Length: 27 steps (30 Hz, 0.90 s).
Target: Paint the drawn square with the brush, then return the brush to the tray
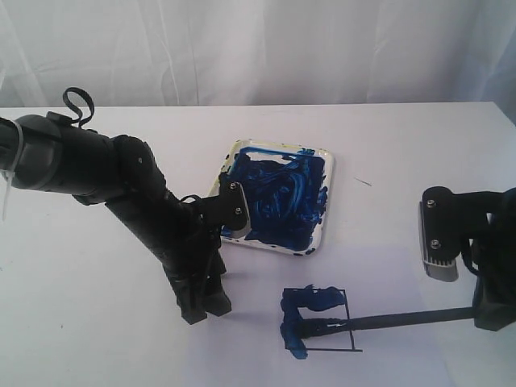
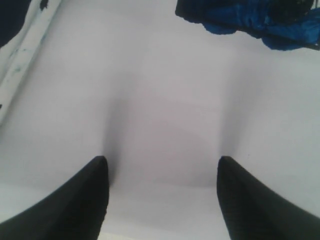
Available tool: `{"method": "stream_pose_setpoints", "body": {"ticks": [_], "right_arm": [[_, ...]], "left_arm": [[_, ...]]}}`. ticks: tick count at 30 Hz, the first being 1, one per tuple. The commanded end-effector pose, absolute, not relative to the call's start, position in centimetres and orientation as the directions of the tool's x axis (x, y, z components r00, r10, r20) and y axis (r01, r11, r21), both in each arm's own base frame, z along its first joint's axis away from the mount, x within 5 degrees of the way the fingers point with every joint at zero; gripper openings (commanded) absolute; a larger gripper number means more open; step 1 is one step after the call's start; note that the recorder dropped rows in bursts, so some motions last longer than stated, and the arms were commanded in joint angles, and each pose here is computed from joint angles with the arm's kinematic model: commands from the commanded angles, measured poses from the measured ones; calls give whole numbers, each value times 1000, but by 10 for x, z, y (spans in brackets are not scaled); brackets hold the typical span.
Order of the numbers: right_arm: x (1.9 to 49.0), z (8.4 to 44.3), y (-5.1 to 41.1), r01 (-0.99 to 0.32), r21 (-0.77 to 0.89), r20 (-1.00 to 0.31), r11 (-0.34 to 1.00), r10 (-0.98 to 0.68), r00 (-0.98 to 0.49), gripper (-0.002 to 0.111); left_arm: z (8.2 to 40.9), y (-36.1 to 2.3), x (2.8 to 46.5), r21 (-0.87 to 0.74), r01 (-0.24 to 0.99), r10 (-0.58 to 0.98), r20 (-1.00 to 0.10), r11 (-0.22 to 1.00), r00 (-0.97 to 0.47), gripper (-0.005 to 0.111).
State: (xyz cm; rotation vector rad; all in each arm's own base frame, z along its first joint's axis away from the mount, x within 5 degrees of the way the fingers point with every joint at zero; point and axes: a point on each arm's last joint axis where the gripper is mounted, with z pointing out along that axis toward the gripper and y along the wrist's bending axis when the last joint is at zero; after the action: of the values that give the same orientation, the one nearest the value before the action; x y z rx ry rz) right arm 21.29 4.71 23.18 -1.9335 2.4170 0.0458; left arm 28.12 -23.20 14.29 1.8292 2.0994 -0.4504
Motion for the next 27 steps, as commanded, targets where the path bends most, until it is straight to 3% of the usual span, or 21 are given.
{"method": "stream_pose_setpoints", "body": {"ticks": [1, 18, 27], "right_arm": [[213, 224, 48, -977, 31, -44, 213, -976, -214, 0], [211, 219, 39, -971, 85, 77, 222, -973, -216, 0], [210, 220, 36, -954, 74, 121, 291, -952, -281, 0]], "left_arm": [[125, -229, 274, -87, 991, 916, -379, 105, -130, 66], [124, -229, 274, -84, 992, 920, -372, 96, -120, 66], [124, -229, 274, -84, 992, 920, -372, 96, -120, 66]]}}
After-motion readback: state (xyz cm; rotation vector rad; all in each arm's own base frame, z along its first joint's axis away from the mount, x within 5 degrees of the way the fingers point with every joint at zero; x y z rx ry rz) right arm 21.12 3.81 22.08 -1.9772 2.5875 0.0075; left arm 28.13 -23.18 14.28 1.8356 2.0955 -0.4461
